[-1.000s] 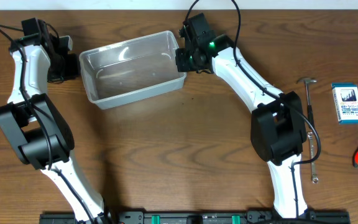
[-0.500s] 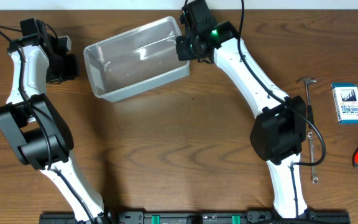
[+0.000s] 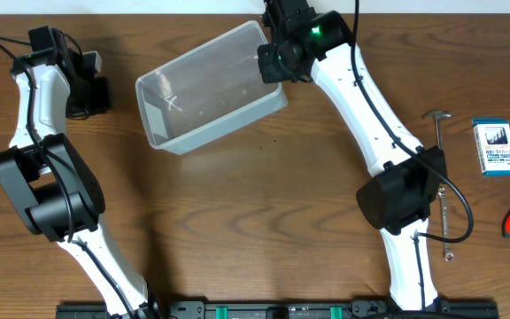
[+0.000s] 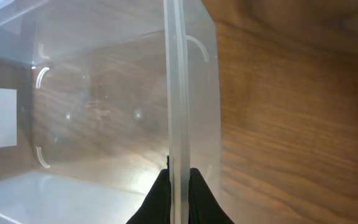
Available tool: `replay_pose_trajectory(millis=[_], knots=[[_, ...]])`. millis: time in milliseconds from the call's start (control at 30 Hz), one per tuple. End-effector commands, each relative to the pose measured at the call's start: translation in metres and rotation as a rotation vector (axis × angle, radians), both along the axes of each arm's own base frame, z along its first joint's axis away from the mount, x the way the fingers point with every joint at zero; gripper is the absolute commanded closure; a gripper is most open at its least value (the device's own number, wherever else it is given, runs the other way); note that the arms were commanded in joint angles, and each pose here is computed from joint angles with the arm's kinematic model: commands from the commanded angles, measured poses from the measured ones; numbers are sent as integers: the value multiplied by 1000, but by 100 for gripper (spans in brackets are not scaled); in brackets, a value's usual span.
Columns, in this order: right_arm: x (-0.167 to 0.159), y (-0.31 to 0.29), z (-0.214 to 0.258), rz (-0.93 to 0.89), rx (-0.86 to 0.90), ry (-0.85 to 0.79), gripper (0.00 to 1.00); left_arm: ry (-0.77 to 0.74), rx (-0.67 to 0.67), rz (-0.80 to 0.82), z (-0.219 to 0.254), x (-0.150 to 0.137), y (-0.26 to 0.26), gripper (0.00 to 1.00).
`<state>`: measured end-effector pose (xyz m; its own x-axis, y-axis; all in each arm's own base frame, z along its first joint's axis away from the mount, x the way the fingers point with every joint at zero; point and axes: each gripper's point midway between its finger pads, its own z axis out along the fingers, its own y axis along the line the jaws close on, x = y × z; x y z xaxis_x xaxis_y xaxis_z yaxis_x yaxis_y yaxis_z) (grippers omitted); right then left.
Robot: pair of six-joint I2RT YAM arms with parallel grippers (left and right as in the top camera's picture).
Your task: Pack container
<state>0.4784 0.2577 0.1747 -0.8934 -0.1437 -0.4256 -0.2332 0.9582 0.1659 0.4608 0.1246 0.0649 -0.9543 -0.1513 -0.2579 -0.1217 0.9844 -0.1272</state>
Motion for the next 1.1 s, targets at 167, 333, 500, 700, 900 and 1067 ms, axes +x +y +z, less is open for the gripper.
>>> replay_pose_trajectory(millis=[167,333,500,700,900,1067], knots=[[-14,-13,27,-81,33,27,99,56,-9,13,-6,-14,0,94],[-17,-19,24,-102,11,40,99,118,-51,9,-8,-29,-9,94],[-17,-27,22,-130,-13,49,99,133,-117,0,-7,-34,-21,94],[-17,-38,20,-150,-28,63,99,128,-150,-5,-5,-34,-27,94],[-20,-40,18,-156,-34,79,99,130,-159,-8,-4,-34,-29,94],[-29,-44,14,-159,-55,118,99,113,-232,-19,0,-32,-42,94]])
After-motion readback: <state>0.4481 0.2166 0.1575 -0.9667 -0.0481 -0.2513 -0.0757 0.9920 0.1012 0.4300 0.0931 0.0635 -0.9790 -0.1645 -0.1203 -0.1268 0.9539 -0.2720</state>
